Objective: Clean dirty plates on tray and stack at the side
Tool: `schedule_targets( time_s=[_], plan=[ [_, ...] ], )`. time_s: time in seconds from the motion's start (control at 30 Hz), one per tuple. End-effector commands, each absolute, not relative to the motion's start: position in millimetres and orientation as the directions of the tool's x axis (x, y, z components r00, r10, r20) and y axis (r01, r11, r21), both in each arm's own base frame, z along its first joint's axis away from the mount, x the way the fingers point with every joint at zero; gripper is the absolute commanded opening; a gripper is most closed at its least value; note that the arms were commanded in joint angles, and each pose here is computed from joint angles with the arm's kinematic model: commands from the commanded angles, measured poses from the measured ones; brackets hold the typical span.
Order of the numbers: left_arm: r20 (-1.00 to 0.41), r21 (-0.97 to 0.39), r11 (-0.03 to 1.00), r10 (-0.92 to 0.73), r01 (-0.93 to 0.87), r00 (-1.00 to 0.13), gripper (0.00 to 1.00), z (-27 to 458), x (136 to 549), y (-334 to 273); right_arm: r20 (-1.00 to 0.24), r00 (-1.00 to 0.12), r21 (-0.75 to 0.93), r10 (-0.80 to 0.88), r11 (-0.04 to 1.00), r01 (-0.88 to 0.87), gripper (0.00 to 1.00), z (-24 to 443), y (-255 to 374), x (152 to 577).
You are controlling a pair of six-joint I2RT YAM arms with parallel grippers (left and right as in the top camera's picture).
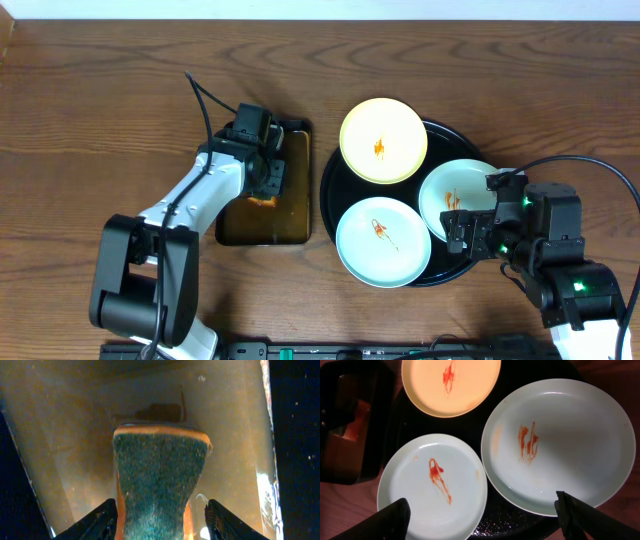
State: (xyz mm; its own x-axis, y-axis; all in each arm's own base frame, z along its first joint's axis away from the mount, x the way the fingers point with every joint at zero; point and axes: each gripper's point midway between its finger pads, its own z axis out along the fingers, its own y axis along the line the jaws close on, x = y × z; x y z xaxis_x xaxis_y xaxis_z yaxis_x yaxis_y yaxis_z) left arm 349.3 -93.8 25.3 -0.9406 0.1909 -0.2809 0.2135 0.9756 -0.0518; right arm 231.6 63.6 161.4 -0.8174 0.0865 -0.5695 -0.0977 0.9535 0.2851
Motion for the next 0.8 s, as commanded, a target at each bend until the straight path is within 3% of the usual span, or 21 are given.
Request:
schedule_targets(
  time_s=[0.0,0.17,0.33,0.77],
  plan=[
    [-0.285,-0.032,0.977,0.195,0.212,-0.939,0.55,22.6,355.9,-92.4,-0.58,-0.808,0.296,0.101,0.95,-0.094,0.91,169.2,63.9,234.1],
    [-0.266,-0.032,0.977,0.195,0.211,-0.944,0.39,16.4,352.0,-91.4,-0.58,-0.808,0.296,0.101,0.95,-0.094,0.91,169.3,63.9,234.2],
    [-0.262,-0.033,0.978,0.19,0.205,-0.946,0.08,15.3,350.9,-91.2,-0.58,-0.809,0.297,0.101,0.95,-0.094,0.9,169.1,63.9,234.0],
    [-0.27,-0.081,0.983,0.139,0.166,-0.953,0.07,41.5,339.7,-94.6,-0.523,-0.844,0.347,0.117,0.934,-0.085,0.89,162.4,71.4,225.1]
  ],
)
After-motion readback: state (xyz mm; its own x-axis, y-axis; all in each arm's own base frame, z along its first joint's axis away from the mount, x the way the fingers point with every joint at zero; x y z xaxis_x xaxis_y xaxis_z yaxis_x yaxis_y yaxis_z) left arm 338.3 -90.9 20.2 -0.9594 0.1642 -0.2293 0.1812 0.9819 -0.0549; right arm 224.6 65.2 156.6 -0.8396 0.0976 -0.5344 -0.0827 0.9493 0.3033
